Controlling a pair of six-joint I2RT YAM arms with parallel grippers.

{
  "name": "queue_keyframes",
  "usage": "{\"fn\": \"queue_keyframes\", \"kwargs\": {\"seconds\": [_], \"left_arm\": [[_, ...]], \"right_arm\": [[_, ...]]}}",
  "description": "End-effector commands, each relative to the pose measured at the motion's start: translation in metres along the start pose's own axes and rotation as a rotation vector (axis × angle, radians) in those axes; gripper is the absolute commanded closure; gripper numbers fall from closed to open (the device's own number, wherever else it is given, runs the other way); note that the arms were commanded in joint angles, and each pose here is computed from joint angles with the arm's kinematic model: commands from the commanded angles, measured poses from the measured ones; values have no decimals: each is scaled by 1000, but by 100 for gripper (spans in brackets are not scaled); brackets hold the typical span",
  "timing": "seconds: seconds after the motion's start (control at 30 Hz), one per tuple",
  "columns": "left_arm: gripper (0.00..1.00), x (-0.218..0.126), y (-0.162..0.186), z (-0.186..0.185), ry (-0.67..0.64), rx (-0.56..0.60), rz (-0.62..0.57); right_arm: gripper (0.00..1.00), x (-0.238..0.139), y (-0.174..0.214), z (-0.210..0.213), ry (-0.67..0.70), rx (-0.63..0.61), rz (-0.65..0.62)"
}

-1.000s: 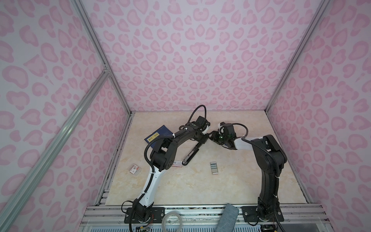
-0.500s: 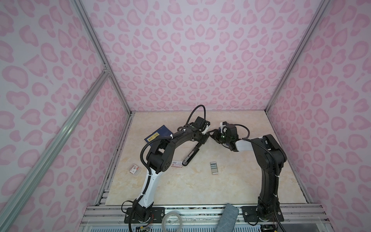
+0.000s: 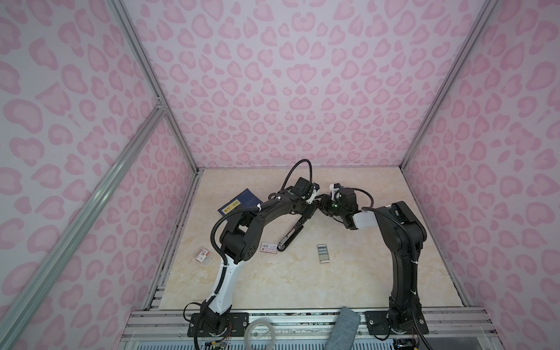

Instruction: Load the staples into the stapler

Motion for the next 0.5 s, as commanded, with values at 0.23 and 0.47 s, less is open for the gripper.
{"fn": "queue_keyframes", "kwargs": {"seconds": [0.23, 0.47], "left_arm": [[57, -11, -13, -8, 8, 0, -59], [55, -46, -9, -6, -58, -24, -106]], "right_arm": [[62, -1, -6, 6, -60, -29, -35], [63, -4, -6, 10, -80, -46, -41]]}}
Point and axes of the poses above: each gripper's point midway between its finger pads, its own x axis out along the fingers, its own z axis along the line the jaws close on, y = z × x, the point moved 6 cm from there along -x, back along the fingers
